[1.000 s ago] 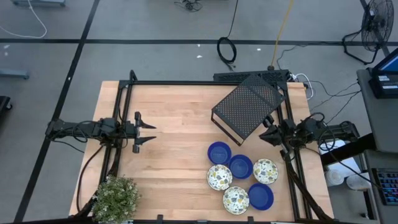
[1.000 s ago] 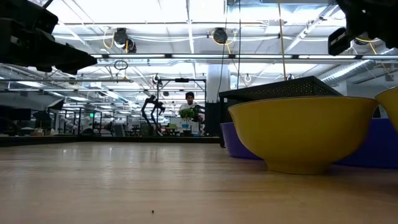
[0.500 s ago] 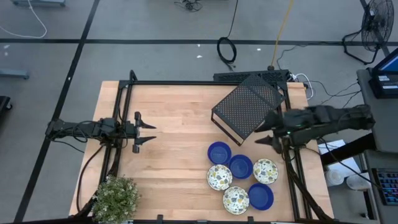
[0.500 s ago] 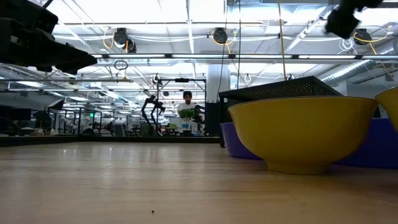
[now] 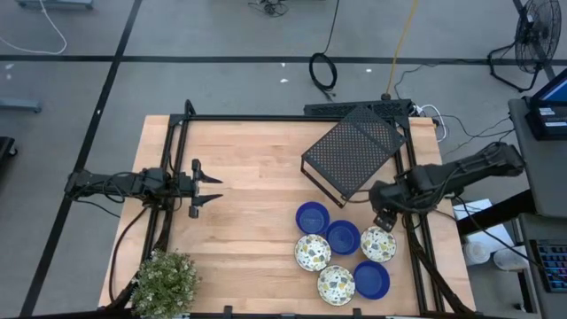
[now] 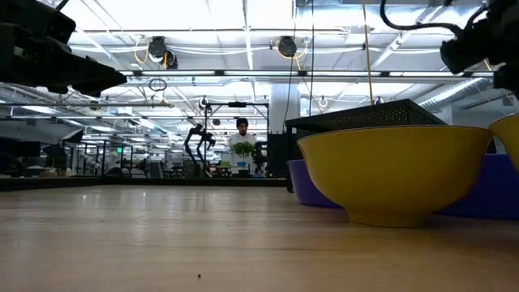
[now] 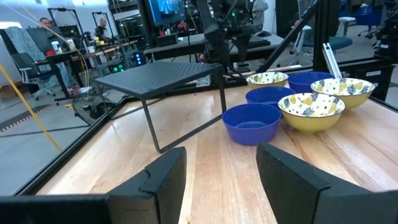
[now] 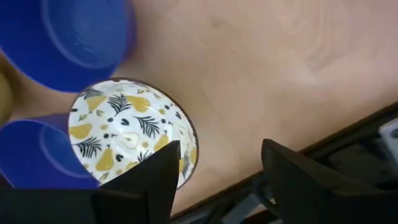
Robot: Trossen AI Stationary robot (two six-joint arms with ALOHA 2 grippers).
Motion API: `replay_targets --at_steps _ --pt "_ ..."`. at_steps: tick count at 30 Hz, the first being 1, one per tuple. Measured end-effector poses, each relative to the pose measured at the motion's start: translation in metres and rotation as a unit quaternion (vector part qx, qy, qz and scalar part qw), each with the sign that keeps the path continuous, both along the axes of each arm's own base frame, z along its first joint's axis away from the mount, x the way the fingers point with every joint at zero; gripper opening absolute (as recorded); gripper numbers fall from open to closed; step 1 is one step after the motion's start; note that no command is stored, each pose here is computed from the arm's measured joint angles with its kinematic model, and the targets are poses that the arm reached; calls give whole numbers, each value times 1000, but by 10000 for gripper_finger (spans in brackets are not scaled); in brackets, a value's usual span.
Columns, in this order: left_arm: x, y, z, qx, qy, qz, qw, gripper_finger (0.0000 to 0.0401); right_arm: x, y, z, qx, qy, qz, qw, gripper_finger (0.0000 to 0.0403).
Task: Pick & Place Mini bowls
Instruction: Put the top right patterned yellow bowl on the shelf
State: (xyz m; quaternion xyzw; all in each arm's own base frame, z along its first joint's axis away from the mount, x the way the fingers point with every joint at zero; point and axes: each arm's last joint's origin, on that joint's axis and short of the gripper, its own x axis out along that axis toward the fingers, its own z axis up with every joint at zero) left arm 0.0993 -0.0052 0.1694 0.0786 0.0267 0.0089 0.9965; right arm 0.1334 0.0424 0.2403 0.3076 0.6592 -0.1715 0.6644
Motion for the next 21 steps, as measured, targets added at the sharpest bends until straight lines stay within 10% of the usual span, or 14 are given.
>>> replay_targets --at_steps 21 --pt "0 0 0 0 -1 0 1000 198 -16 31 -50 -26 -40 68 997 191"
